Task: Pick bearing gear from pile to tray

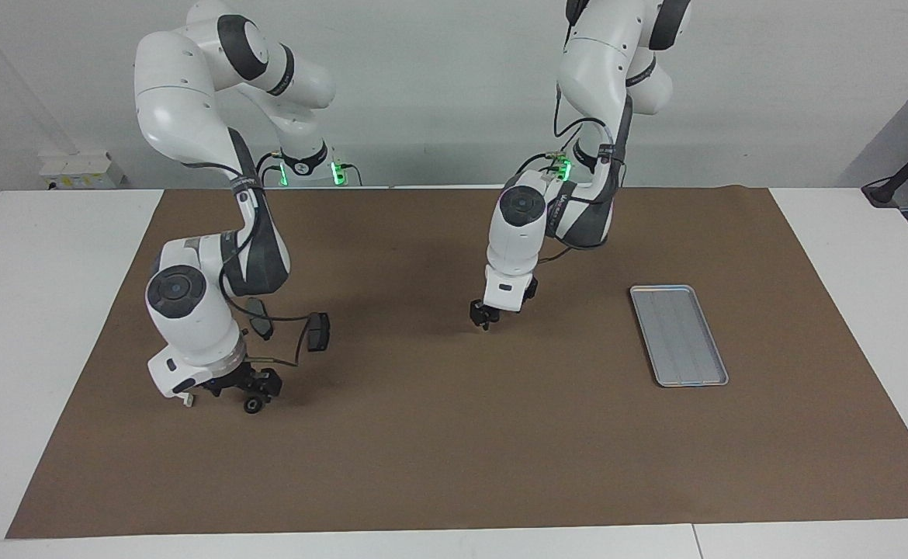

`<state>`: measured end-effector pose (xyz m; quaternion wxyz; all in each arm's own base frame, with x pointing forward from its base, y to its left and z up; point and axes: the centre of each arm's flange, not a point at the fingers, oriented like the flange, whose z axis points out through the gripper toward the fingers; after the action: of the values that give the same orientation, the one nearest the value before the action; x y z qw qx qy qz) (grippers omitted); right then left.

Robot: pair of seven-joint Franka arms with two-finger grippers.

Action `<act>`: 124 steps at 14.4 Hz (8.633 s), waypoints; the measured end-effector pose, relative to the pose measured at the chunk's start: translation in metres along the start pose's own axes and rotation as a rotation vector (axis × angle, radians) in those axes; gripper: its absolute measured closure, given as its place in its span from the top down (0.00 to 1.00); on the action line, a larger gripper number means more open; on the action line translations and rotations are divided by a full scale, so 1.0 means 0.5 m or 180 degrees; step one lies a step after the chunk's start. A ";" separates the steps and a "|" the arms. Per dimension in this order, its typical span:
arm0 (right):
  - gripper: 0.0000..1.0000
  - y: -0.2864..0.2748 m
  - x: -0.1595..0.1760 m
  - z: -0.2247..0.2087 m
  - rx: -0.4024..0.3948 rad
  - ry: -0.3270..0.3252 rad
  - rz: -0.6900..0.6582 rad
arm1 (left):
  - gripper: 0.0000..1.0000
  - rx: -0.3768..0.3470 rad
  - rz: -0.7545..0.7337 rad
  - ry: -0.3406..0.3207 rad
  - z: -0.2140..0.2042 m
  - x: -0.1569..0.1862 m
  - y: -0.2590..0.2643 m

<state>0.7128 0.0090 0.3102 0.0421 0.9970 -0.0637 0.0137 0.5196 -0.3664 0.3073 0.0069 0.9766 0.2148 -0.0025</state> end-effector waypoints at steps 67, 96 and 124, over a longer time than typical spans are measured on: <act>0.36 -0.841 -0.431 -0.043 0.0620 -0.0286 0.1507 | 1.00 -0.0029 0.0982 0.0074 -0.083 0.355 -0.567; 1.00 -0.249 -0.117 -0.330 0.0559 0.0041 -0.0184 | 0.80 -0.0053 0.0169 0.0021 0.021 -0.014 0.001; 1.00 0.115 -0.365 -0.648 0.0156 0.0099 -0.0396 | 0.34 0.0010 0.0783 0.0145 -0.155 0.449 -0.535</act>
<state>0.5172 0.0029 0.6317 0.0195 0.9994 -0.0006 0.0282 0.6112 -0.0285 0.3797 0.0006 0.9954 0.0934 0.0202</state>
